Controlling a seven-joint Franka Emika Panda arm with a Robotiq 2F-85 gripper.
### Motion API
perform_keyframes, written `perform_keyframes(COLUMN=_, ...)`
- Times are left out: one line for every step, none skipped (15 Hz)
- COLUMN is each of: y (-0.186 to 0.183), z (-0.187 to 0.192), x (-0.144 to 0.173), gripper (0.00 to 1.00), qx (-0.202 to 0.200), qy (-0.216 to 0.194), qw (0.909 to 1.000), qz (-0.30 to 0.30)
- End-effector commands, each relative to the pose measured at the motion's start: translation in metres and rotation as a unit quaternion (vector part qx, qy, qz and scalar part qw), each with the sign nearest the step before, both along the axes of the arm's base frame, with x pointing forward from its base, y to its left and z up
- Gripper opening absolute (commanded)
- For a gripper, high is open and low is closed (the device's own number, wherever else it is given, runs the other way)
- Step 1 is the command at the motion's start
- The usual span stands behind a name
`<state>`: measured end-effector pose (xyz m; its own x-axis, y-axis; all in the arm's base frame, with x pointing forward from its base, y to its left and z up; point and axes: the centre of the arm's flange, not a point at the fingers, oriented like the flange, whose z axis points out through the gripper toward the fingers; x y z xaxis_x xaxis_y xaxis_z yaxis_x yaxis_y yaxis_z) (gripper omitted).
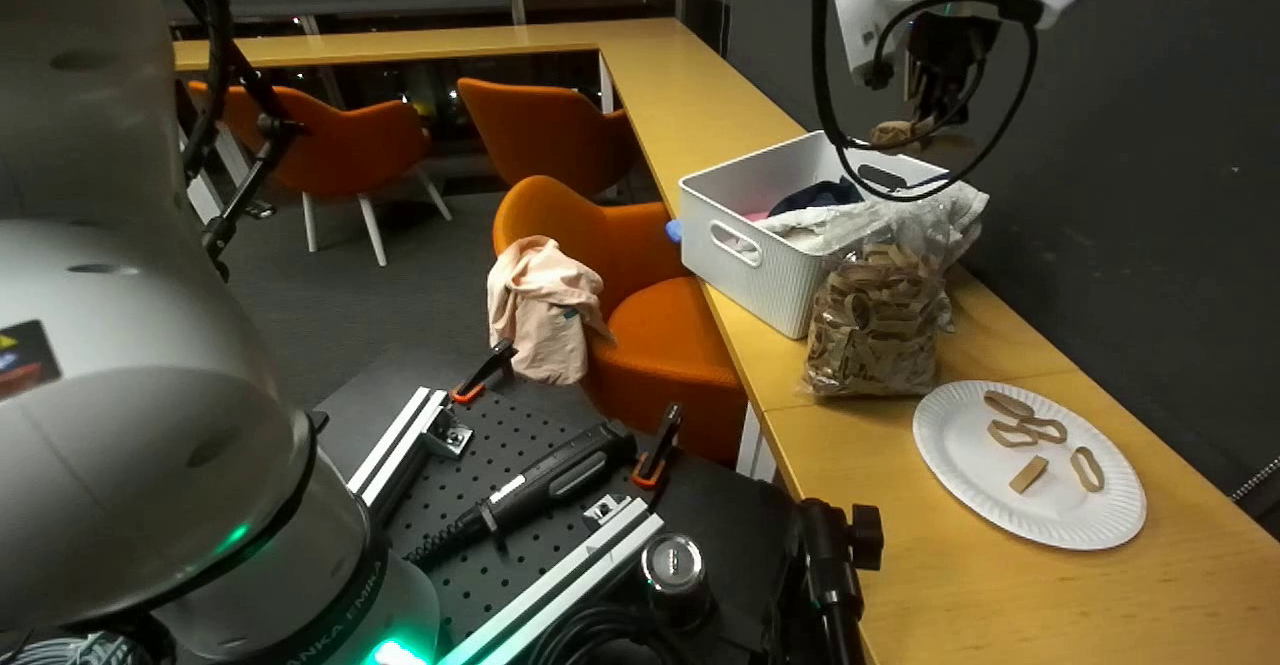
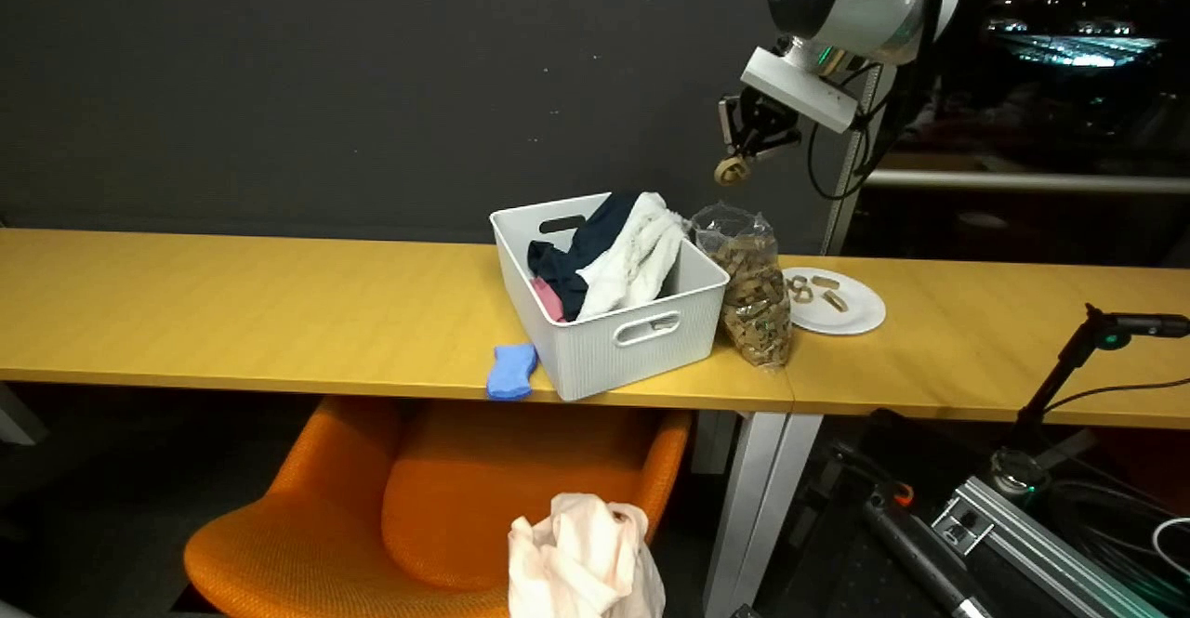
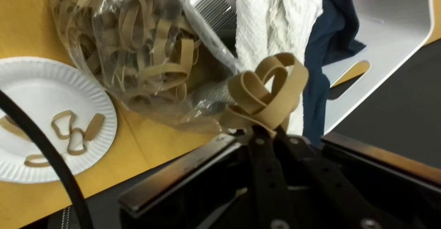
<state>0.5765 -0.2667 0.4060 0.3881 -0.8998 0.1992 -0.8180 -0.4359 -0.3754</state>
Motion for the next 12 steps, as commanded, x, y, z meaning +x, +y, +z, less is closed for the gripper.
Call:
perform_keyframes(y=0.025, z=-0.014, x=-0.004, gripper=0.01, qx=0.035, qy=0.002, qw=0.9984, qz=0.045)
perform_keyframes(y=0.028, z=-0.021, x=0.0, gripper=0.01, qx=0.04, qy=0.004, qw=0.998, qz=0.049)
perform_keyframes(y=0.03, z=-0.027, x=0.002, gripper=0.01, qx=0.042, qy=0.004, qw=0.9978, qz=0.052)
perform_keyframes(y=0.03, z=-0.034, x=0.006, gripper=0.01, qx=0.043, qy=0.004, qw=0.9979, qz=0.048)
perform_keyframes(y=0.03, z=-0.039, x=0.008, gripper=0.01, qx=0.045, qy=0.005, qw=0.9978, qz=0.049)
perform_keyframes(y=0.029, z=-0.046, x=0.01, gripper=0.01, qx=0.047, qy=0.008, qw=0.998, qz=0.042)
perform_keyframes(y=0.027, z=-0.051, x=0.011, gripper=0.01, qx=0.047, qy=0.01, qw=0.998, qz=0.04)
perform_keyframes(y=0.024, z=-0.056, x=0.011, gripper=0.01, qx=0.048, qy=0.014, qw=0.9981, qz=0.037)
perform_keyframes(y=0.021, z=-0.062, x=0.011, gripper=0.01, qx=0.049, qy=0.019, qw=0.9981, qz=0.031)
perform_keyframes(y=0.017, z=-0.066, x=0.01, gripper=0.01, qx=0.049, qy=0.023, qw=0.9982, qz=0.026)
perform_keyframes(y=0.011, z=-0.07, x=0.009, gripper=0.01, qx=0.049, qy=0.026, qw=0.9982, qz=0.021)
perform_keyframes(y=0.005, z=-0.073, x=0.006, gripper=0.01, qx=0.049, qy=0.026, qw=0.9984, qz=0.015)
